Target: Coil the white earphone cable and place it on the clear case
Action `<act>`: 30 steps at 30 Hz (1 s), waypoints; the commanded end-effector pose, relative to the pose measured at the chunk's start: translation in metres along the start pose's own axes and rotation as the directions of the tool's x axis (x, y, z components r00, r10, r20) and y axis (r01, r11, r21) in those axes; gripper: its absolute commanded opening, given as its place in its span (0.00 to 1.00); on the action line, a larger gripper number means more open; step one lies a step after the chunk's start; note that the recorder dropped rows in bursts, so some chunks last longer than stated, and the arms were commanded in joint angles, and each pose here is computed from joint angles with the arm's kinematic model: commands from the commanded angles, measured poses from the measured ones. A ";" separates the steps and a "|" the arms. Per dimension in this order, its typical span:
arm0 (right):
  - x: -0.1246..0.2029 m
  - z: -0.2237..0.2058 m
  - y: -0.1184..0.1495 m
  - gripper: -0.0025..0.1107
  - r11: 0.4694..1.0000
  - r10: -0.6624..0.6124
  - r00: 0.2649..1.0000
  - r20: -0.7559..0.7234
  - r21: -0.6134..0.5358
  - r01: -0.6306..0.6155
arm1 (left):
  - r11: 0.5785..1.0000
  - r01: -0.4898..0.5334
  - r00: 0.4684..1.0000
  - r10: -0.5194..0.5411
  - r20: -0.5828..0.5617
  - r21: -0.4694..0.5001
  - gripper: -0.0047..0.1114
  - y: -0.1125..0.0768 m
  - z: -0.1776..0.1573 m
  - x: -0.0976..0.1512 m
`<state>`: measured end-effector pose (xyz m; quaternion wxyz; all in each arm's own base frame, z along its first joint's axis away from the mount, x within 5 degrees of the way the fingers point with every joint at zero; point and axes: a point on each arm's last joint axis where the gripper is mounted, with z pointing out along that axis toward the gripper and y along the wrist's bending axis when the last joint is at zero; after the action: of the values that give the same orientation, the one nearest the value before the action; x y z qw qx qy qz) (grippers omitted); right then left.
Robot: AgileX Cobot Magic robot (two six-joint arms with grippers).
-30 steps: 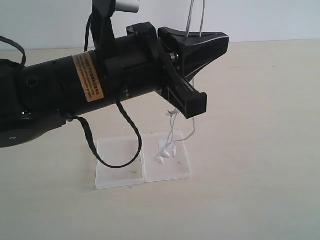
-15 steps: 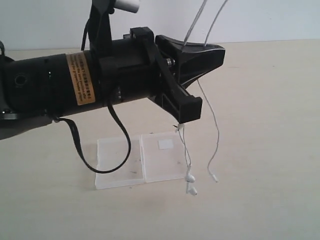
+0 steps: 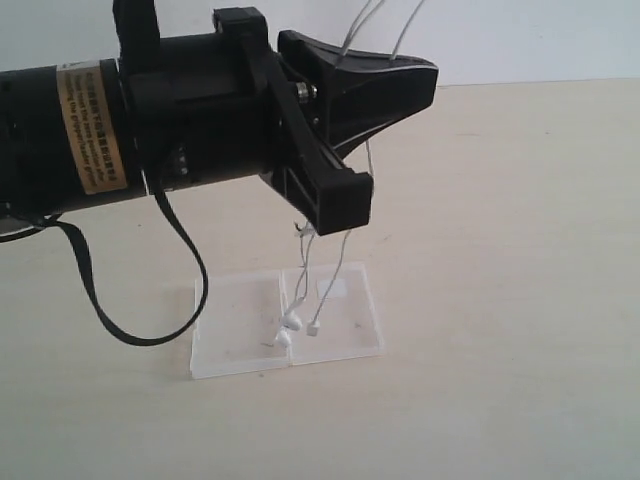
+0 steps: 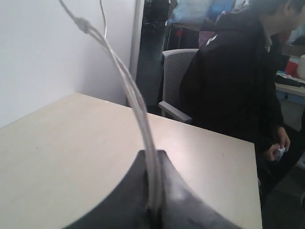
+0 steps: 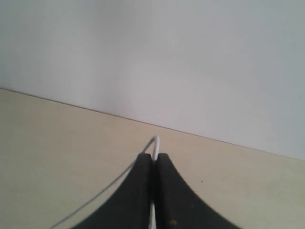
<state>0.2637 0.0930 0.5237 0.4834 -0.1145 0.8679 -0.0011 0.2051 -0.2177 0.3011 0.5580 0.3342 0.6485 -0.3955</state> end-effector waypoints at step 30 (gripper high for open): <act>0.037 0.133 0.040 0.02 0.993 -0.099 0.942 -0.322 -0.090 0.074 | 0.998 -0.009 0.994 0.002 -0.108 -0.068 0.04 0.003 -0.008 0.001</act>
<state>0.3483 0.1355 0.4300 0.3515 -0.1541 0.9233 -0.0145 0.2023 -0.2119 0.2971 0.5310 0.3489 0.6836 -0.3591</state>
